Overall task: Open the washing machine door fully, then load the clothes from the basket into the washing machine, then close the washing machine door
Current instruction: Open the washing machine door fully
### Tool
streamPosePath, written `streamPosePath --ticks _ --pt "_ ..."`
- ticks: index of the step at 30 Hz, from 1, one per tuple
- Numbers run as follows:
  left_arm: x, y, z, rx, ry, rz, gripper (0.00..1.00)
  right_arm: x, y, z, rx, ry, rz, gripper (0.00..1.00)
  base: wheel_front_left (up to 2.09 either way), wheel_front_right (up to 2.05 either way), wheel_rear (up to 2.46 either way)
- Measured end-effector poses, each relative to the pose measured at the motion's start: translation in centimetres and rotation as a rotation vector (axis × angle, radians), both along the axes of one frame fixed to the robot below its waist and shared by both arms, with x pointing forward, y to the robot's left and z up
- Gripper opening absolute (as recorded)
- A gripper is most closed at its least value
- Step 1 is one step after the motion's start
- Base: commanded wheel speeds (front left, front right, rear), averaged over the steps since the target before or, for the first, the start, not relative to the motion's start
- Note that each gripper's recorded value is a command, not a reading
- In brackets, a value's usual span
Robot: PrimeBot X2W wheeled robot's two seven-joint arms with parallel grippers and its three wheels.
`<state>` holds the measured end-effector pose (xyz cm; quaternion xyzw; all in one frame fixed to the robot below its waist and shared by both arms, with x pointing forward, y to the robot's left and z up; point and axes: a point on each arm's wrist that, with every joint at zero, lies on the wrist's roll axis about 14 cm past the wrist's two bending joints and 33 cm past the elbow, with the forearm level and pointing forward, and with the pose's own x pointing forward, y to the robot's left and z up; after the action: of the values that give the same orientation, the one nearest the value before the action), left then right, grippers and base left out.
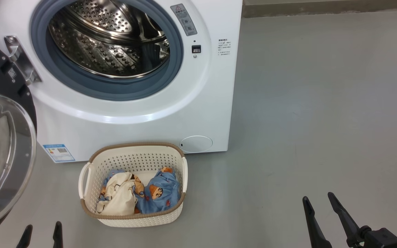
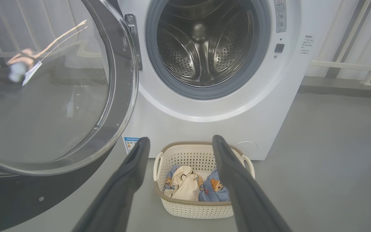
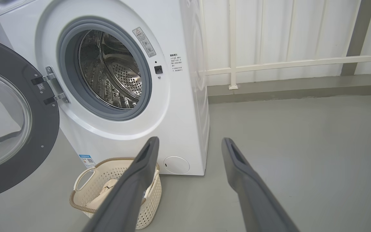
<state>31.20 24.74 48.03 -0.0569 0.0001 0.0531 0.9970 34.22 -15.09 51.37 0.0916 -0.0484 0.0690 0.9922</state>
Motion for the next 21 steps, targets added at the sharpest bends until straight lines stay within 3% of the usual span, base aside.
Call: streamPosePath --ticks 21 --pt "-0.35 0.27 0.16 -0.007 -0.009 0.015 1.0 -0.11 0.15 -0.34 -0.001 0.01 0.005 1.0 0.0 0.0 0.0"
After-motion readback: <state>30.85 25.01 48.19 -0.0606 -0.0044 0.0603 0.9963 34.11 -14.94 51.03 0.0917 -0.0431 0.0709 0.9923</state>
